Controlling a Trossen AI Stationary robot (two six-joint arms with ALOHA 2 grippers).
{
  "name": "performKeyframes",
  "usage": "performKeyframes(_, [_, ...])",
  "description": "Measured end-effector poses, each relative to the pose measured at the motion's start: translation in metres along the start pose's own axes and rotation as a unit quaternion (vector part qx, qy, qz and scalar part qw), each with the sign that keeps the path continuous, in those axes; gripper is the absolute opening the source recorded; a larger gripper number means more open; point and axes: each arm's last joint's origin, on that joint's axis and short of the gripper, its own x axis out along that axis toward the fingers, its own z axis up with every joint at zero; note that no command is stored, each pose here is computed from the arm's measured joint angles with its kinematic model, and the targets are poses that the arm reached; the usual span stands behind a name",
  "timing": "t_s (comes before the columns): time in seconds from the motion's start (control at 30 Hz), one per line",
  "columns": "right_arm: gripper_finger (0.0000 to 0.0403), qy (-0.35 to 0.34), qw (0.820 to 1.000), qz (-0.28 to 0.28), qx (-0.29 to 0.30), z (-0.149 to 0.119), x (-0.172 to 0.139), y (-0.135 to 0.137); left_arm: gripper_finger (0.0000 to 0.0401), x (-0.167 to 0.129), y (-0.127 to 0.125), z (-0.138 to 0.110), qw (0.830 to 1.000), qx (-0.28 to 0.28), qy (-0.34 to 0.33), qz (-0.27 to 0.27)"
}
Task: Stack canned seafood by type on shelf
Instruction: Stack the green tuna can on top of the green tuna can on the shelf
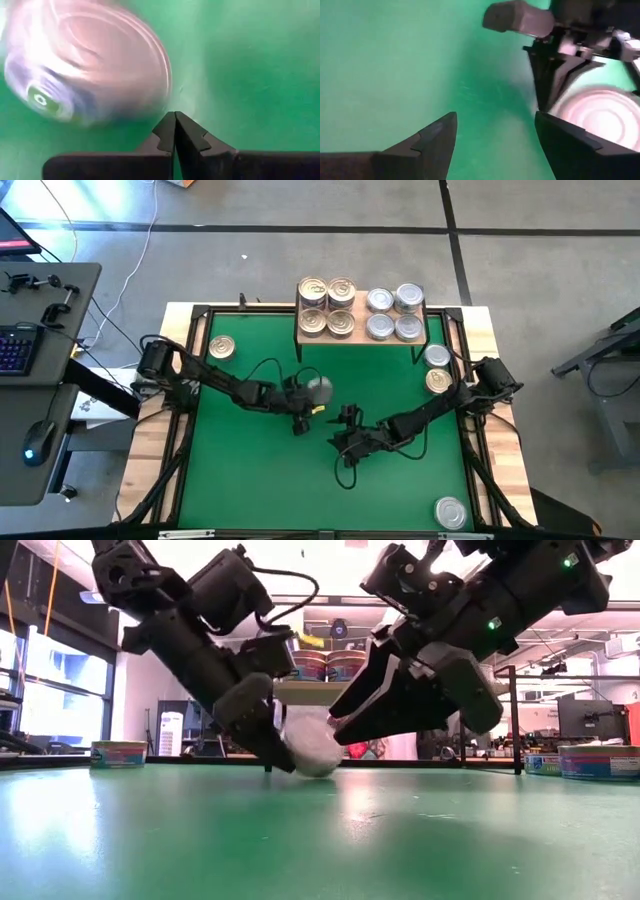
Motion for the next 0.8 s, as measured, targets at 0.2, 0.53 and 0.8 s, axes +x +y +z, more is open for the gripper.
performKeyframes(0.2, [0.0263,-0.001,1.000,-0.009,-0.010,0.002,-0.005,0.000,0.0000,-0.002,-0.004,0.000,1.000,0.000,-0.003,-0.002])
performKeyframes(0.53, [0.0263,0.083,0.993,-0.062,0.055,-0.008,-0.020,-0.015,0.0000,-0.006,-0.013,0.007,0.997,-0.016,-0.052,0.053])
performKeyframes(0.8, [0.0263,0.078,0.992,-0.064,0.072,-0.008,-0.024,-0.010,0.0000,0.003,0.040,0.036,0.979,-0.074,-0.108,0.158])
